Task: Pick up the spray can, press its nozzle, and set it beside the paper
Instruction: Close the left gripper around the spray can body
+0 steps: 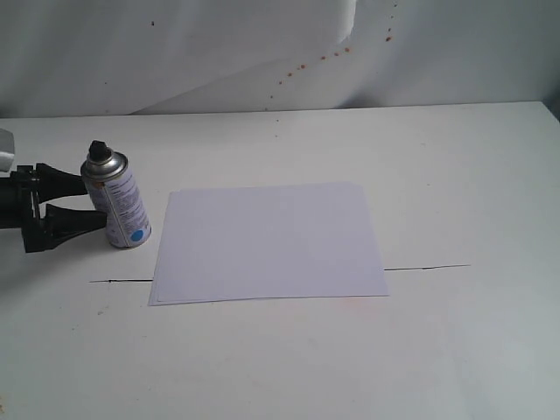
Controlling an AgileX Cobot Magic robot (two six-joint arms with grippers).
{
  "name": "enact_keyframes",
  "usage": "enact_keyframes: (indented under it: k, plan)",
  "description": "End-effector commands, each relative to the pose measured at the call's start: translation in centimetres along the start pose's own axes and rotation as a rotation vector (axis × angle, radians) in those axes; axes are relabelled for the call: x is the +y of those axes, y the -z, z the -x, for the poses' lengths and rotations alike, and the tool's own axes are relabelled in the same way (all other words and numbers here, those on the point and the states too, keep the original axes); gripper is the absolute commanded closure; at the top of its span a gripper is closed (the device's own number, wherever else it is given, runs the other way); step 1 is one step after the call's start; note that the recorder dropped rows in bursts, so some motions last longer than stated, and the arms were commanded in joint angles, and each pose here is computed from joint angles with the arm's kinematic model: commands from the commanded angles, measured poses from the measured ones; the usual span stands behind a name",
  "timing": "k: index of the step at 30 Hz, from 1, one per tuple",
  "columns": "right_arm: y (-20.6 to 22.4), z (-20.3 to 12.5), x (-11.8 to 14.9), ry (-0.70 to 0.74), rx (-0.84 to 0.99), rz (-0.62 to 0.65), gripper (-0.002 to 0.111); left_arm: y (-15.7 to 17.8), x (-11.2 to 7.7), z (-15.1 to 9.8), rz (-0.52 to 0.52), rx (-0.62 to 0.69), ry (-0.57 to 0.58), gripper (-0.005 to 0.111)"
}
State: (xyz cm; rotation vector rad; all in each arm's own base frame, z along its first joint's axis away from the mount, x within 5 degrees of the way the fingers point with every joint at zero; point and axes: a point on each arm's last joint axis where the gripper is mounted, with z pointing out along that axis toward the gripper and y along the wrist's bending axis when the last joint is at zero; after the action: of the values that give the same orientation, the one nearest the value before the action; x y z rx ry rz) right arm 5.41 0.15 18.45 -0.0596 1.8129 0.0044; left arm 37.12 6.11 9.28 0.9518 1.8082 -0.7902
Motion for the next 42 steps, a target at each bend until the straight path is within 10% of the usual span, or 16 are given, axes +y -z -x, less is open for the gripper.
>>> enact_keyframes:
  k: [1,42]
  plan:
    - [0.0,-0.1,0.0,0.002,-0.007,0.000,0.108,0.1,0.2,0.2,0.010,-0.028,-0.004,0.026]
    - [0.0,-0.1,0.0,0.002,-0.007,0.000,0.108,-3.8,-0.8,0.8,-0.036,-0.066,-0.023,0.026]
